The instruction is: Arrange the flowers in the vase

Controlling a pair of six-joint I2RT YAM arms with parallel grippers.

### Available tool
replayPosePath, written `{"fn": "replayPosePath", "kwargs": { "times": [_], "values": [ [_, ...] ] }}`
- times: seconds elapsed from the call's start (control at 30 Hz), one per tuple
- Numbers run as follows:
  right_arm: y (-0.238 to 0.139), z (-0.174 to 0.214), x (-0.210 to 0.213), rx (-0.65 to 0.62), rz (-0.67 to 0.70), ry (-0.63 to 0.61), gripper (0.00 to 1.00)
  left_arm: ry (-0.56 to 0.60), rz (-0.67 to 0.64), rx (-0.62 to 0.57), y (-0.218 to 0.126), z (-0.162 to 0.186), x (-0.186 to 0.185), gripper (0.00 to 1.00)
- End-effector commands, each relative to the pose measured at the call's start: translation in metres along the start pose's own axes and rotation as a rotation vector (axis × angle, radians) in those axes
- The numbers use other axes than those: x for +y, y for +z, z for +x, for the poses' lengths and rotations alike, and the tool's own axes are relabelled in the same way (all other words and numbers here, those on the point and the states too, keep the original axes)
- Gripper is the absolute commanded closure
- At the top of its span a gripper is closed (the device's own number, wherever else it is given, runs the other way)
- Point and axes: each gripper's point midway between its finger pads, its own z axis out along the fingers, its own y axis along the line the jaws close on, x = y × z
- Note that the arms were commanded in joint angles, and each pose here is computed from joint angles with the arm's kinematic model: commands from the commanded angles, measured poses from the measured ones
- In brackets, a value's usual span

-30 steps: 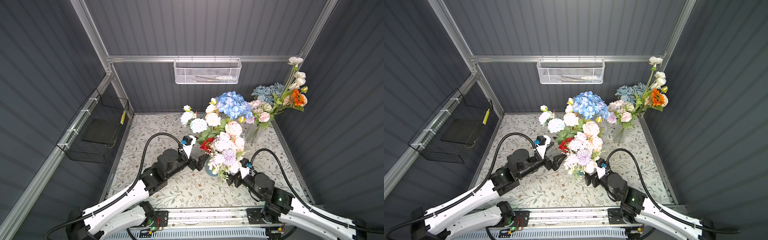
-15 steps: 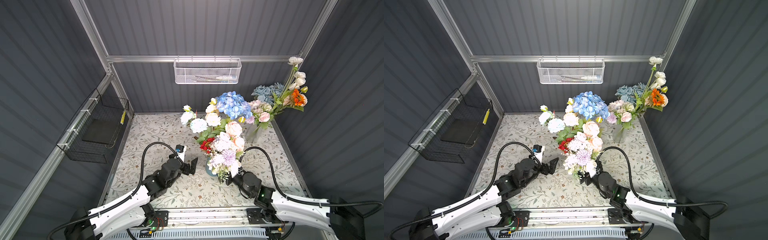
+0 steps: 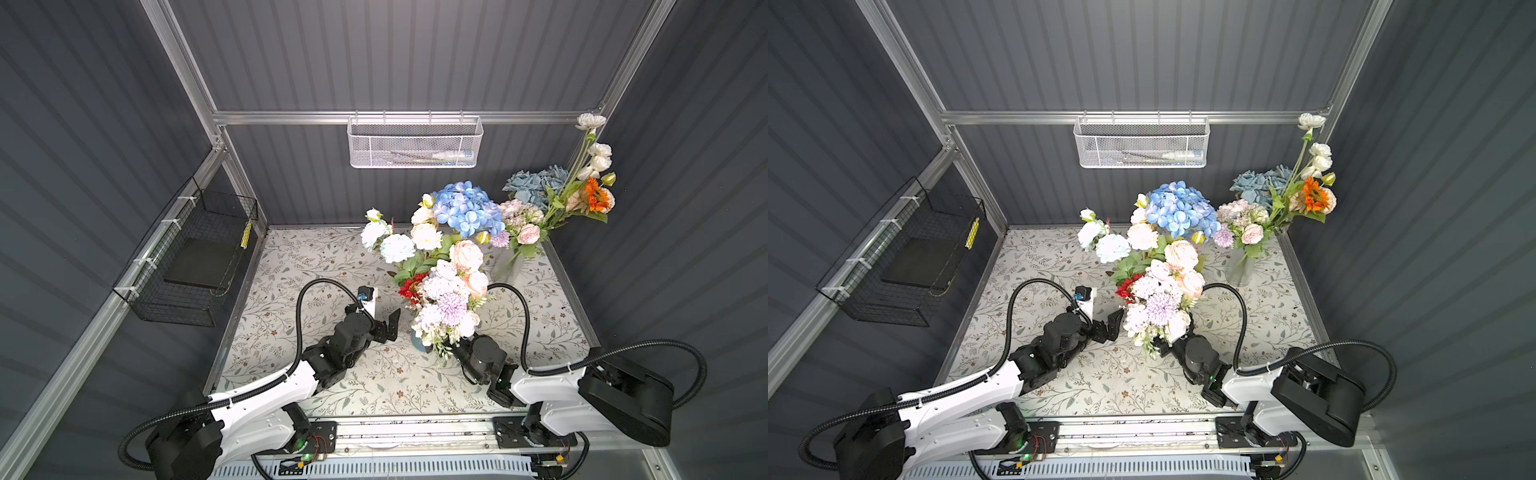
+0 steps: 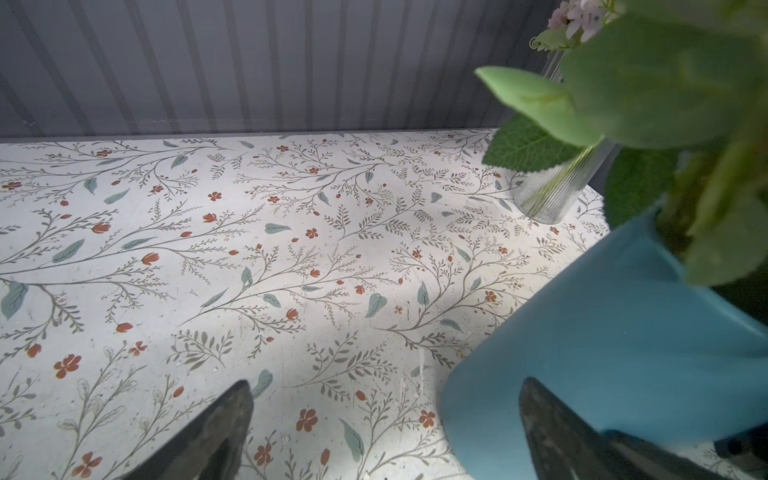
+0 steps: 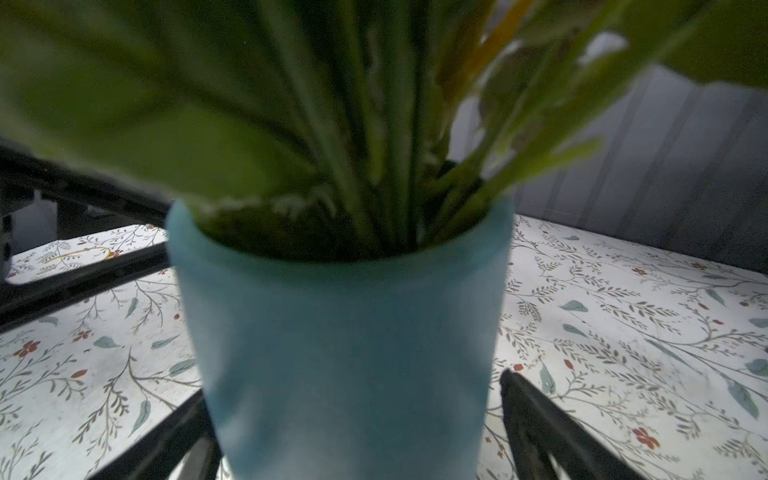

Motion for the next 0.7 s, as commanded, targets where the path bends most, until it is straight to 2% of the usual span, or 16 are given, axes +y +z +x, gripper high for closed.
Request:
{"fn": "replayPosePath", "kwargs": {
  "times": [0.0,0.23,0.47,0.67],
  "values": [
    [0.009,-0.031,-0.006,-0.121,0.023,0.038,0.01,-0.021,0.022,-0.027,0.001,-0.008,-0.003,0.00],
    [0.019,-0.025,-0.006,-0.140,0.038,0.035,0.02,-0.022,0.029,-0.023,0.003,-0.008,-0.005,0.00],
    [0.021,-0.028,0.001,-0.147,0.010,0.029,0.13,-0.016,0.022,-0.024,0.003,-0.008,-0.003,0.00],
    [0.023,-0.028,0.003,-0.148,0.012,0.012,0.44,-0.015,0.005,-0.035,0.004,-0.010,0.000,0.00]
  ]
}}
